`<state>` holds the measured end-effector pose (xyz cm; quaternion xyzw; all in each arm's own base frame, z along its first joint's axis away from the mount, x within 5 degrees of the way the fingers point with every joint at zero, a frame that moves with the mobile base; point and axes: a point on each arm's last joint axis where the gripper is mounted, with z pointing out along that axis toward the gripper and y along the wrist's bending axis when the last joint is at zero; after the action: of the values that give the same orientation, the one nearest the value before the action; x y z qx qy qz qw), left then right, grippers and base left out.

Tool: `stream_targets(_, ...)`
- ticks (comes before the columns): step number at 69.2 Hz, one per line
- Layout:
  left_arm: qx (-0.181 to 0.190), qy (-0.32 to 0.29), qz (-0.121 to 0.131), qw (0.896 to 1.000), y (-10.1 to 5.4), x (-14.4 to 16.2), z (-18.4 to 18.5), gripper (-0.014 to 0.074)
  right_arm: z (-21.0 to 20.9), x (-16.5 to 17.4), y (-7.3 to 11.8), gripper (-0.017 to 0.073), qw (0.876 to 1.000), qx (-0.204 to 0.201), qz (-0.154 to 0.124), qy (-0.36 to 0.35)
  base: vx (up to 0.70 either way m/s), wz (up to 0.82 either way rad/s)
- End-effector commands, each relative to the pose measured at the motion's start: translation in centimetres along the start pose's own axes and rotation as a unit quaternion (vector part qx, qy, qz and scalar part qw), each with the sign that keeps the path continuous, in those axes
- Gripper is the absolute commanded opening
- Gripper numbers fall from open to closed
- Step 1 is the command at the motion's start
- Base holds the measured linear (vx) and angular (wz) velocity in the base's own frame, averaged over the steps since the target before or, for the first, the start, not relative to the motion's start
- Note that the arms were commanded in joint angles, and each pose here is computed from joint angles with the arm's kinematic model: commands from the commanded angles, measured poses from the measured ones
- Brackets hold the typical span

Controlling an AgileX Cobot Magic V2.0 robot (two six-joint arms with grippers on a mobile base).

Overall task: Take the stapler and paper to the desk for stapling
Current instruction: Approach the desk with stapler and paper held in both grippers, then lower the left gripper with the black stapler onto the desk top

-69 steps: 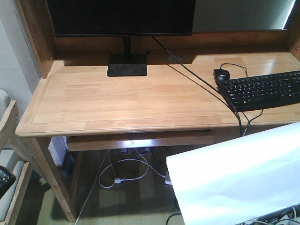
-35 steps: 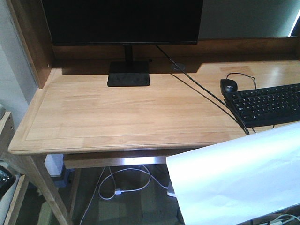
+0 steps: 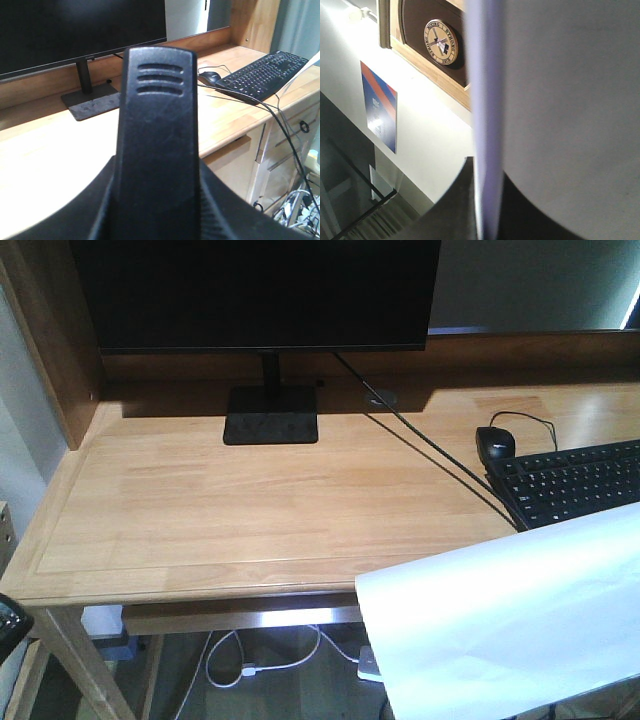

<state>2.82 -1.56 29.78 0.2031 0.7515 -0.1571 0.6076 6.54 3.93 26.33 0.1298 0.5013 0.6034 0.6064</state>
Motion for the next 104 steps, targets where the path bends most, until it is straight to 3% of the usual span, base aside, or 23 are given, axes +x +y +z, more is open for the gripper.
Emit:
stream_targets(1, 0.004, -0.071, -0.002, 0.997, -0.03, -1.96, -0.43, -0.0006, 0.39, -0.48, 1.07, -0.0002, 0.999, -0.037, -0.009, -0.012, 0.10, 0.00)
stream_targets(104, 0.004, -0.072, -0.002, 0.997, -0.03, -1.98, -0.43, -0.0006, 0.39, -0.48, 1.04, -0.0002, 0.999, -0.036, -0.009, -0.012, 0.04, 0.00)
